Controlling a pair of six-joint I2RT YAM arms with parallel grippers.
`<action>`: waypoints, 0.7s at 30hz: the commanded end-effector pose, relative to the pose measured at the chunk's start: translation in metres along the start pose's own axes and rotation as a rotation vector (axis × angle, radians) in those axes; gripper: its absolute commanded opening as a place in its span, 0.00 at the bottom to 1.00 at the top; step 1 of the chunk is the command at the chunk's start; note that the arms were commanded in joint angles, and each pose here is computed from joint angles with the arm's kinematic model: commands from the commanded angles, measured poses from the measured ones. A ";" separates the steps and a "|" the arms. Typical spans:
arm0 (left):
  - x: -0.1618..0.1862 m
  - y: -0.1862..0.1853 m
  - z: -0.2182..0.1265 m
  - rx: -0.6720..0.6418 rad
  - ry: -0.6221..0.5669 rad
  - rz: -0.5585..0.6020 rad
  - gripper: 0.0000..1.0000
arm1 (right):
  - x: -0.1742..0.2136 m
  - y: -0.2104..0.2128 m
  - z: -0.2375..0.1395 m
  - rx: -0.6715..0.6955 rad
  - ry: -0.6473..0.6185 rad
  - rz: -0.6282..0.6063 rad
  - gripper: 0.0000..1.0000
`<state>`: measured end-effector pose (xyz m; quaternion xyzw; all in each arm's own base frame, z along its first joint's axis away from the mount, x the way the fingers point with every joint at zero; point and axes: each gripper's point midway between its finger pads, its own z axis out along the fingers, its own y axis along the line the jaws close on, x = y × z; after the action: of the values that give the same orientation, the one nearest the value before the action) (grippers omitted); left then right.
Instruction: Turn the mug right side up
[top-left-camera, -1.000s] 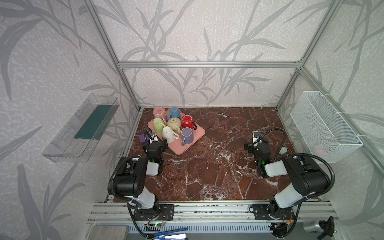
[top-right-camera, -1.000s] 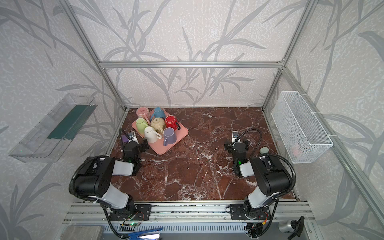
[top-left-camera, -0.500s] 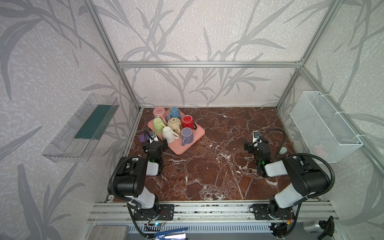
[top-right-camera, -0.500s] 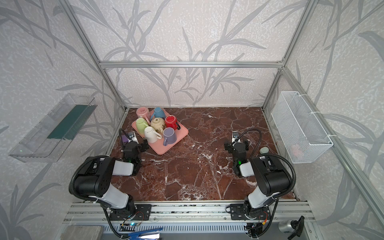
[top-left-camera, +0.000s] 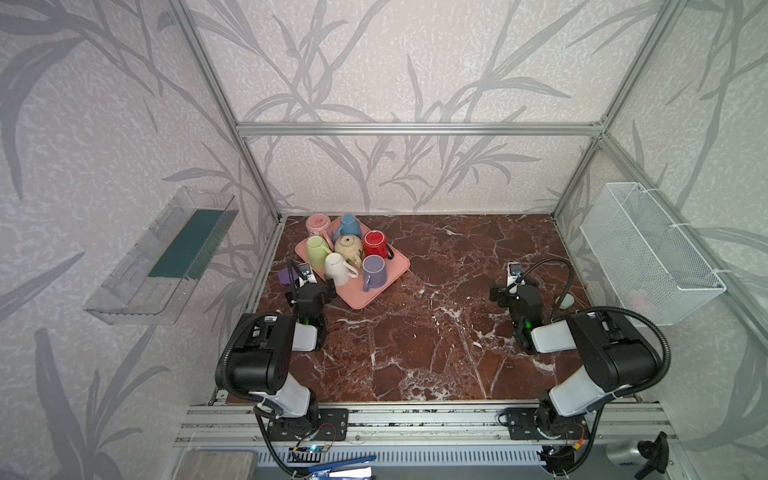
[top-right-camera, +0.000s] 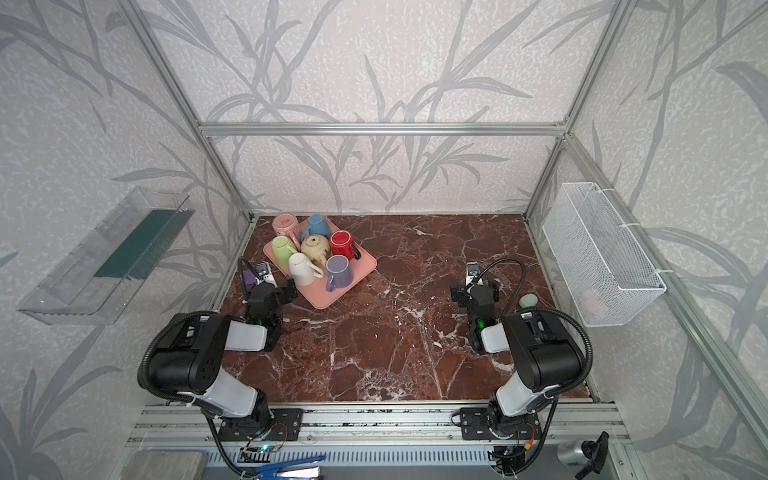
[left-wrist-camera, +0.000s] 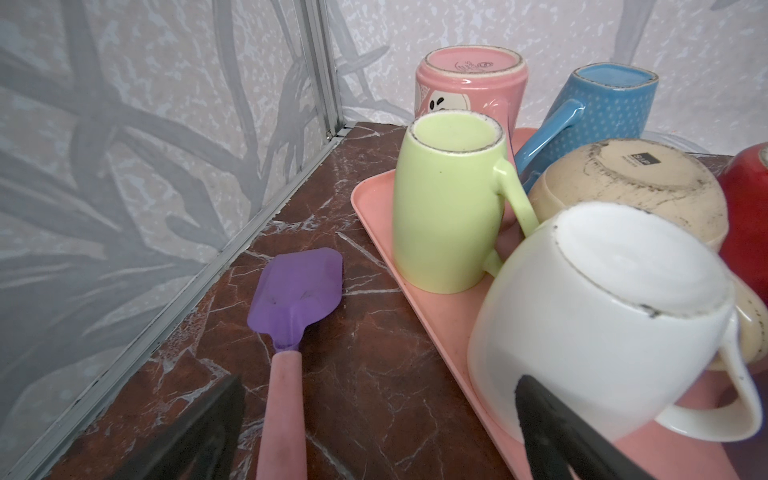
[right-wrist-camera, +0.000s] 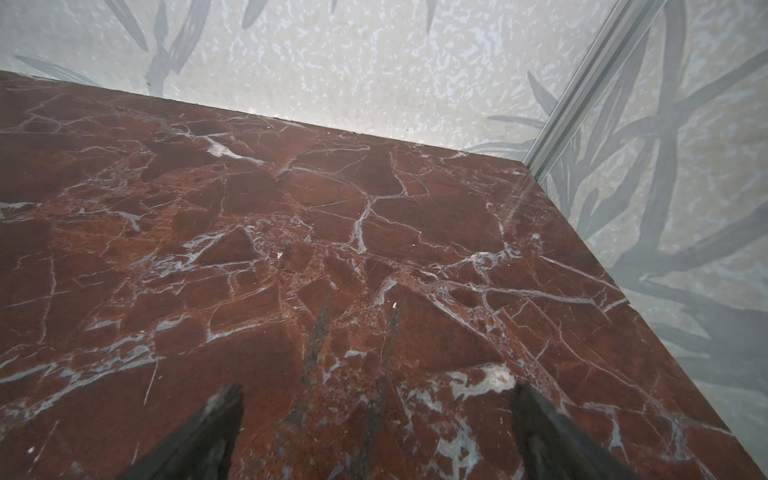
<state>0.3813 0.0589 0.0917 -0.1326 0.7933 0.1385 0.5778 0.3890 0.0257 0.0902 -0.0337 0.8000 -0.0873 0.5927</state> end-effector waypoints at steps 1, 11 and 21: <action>-0.015 0.005 -0.007 -0.034 -0.021 -0.007 1.00 | -0.028 -0.003 -0.009 0.020 -0.056 -0.007 0.99; -0.112 0.022 -0.044 -0.112 0.005 -0.091 0.99 | -0.133 0.030 -0.056 -0.250 0.002 0.087 1.00; -0.112 0.027 -0.079 -0.093 0.175 -0.378 0.93 | -0.128 0.134 -0.044 -0.703 0.312 0.275 0.80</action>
<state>0.3567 0.0600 0.2693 -0.2642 0.7537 0.0666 0.5981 0.4073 0.1370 0.2328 -0.0961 0.8240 0.1690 0.5322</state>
